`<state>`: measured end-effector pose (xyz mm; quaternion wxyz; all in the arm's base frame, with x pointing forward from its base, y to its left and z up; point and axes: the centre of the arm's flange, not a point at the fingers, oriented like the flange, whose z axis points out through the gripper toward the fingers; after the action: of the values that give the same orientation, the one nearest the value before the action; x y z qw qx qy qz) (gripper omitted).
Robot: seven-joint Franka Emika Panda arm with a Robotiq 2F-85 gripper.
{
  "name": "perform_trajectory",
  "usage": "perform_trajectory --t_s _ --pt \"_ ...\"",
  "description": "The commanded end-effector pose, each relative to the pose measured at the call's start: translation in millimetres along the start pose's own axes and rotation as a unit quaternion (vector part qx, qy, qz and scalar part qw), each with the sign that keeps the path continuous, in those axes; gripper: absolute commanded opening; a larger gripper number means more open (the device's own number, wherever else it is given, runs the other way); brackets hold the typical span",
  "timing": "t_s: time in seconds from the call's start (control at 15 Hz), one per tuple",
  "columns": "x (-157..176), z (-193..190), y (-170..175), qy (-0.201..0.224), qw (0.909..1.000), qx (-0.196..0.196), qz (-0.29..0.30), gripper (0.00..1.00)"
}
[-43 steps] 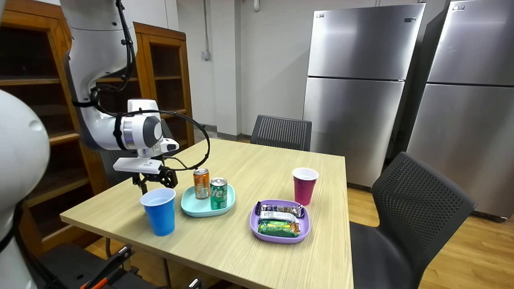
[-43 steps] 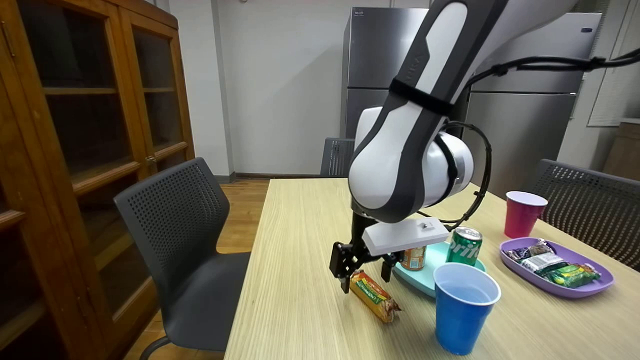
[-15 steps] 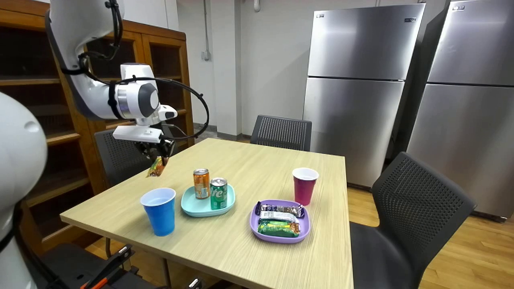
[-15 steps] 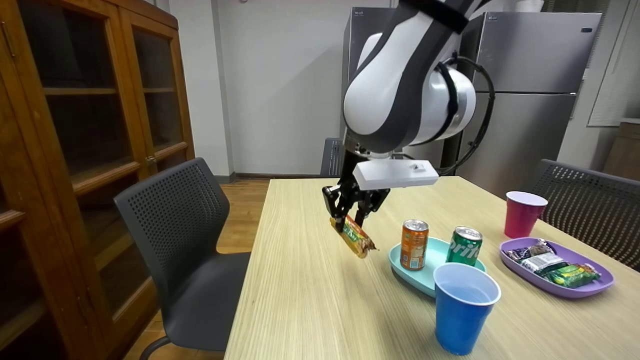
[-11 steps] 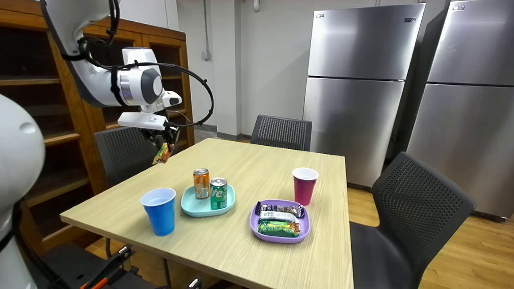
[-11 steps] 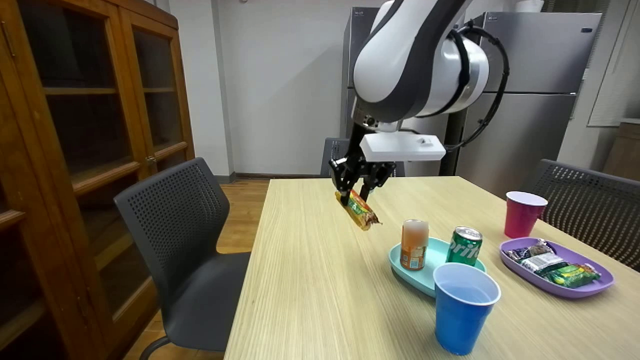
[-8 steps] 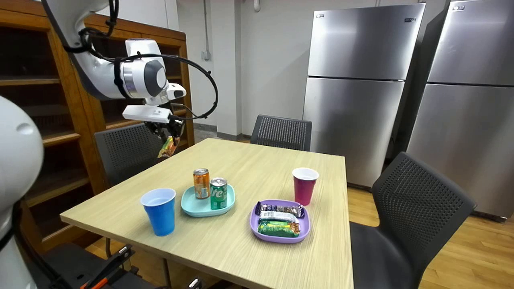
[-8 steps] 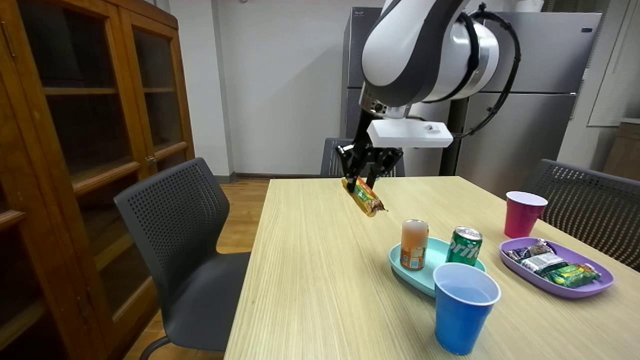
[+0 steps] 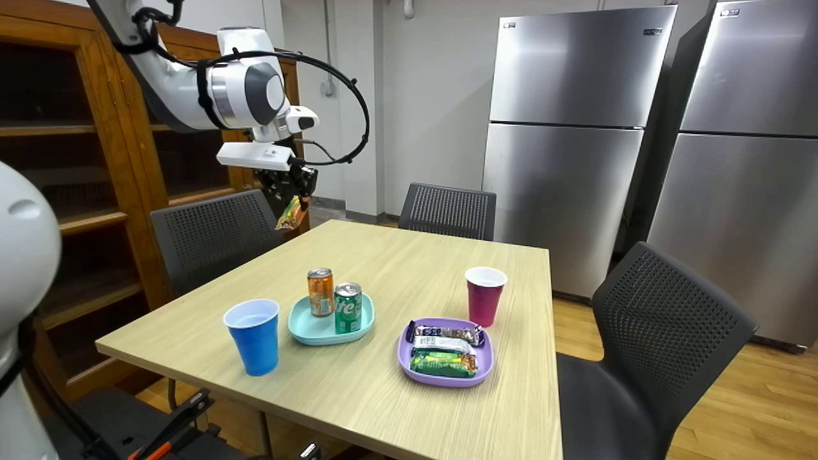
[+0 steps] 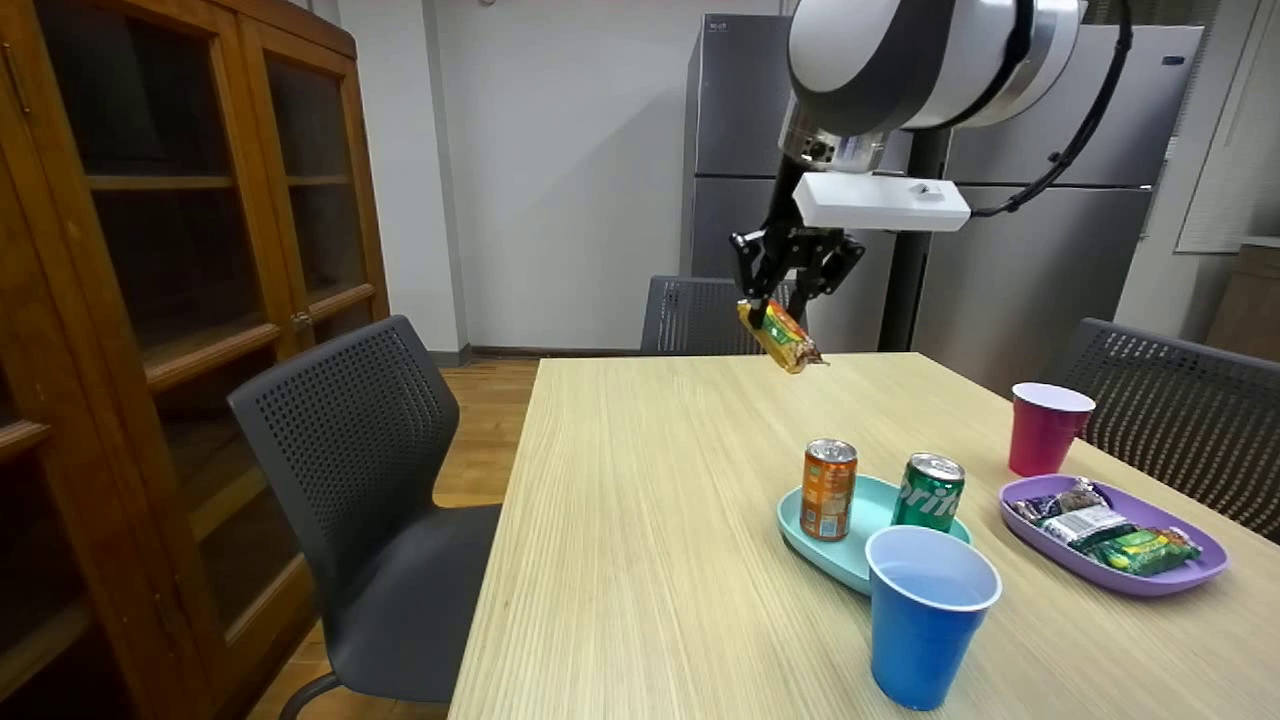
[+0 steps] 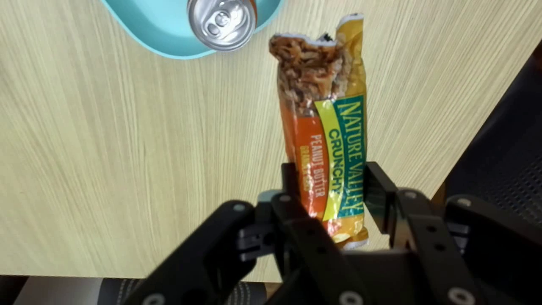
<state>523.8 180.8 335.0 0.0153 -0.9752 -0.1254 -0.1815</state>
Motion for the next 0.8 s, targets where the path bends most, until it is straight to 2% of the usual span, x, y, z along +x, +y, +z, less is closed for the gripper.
perform_trajectory --t_s 0.0,0.73 --pt "-7.9 -22.7 25.2 0.0 0.9994 -0.02 0.029 0.17" --pt "-33.6 -35.2 148.1 0.006 0.9893 -0.064 0.131 0.17"
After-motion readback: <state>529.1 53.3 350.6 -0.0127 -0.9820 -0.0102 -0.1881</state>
